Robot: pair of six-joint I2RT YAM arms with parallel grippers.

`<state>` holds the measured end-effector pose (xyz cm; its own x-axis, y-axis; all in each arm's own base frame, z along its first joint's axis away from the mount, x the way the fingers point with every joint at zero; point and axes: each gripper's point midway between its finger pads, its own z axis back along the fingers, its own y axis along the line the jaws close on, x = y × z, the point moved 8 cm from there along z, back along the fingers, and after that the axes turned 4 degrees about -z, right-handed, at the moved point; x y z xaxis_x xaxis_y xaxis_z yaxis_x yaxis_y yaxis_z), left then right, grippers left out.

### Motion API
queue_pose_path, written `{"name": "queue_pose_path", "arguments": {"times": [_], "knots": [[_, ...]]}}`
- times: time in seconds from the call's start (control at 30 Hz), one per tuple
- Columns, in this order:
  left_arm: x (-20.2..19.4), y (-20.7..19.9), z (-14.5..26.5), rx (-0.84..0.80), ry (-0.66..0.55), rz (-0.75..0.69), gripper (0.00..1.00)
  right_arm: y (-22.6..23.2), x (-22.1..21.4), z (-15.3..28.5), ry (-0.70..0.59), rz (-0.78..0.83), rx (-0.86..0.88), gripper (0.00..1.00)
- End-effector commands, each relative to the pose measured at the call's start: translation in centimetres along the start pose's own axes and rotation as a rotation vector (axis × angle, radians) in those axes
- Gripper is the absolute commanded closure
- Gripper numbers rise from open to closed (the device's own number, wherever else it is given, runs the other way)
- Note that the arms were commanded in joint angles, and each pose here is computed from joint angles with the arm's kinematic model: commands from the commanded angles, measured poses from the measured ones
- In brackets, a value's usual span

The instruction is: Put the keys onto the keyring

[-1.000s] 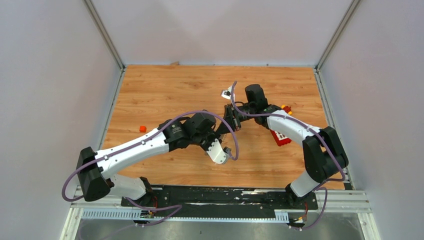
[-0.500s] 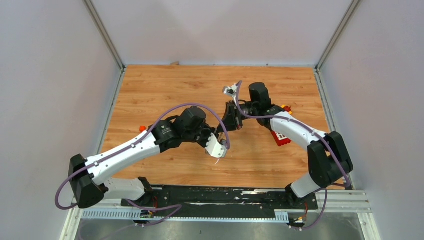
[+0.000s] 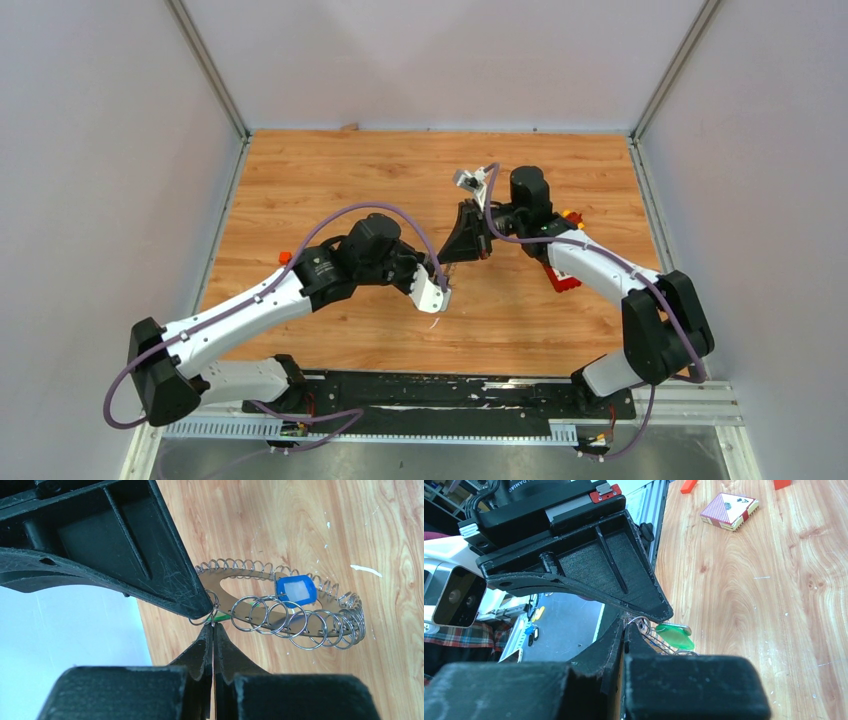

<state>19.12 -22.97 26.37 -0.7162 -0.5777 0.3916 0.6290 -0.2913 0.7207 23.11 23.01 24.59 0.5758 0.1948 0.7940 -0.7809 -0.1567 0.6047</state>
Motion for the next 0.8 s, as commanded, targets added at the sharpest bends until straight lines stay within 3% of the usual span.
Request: {"name": "queue_pose_path", "arguments": {"times": [0.0,0.27,0.67,0.77], "knots": [[0.7,-0.9,-0.4,-0.033,-0.078,0.029,1.00,2.2,2.3,0.3,-0.026,0.183,0.058,1.00],[1.0,-1.1,-0.8,-0.035,-0.117,0.064,1.00,2.6,2.4,0.4,-0.030,0.223,0.046,1.00],[0.6,-0.1,-0.3,0.126,-0.080,0.177,1.00,3.0,2.5,0.9,-0.043,0.285,0.037,1.00],[0.6,-0.2,-0.3,0.127,-0.086,0.182,0.92,3.1,2.6,1.1,-0.049,0.302,0.030,1.00]]}}
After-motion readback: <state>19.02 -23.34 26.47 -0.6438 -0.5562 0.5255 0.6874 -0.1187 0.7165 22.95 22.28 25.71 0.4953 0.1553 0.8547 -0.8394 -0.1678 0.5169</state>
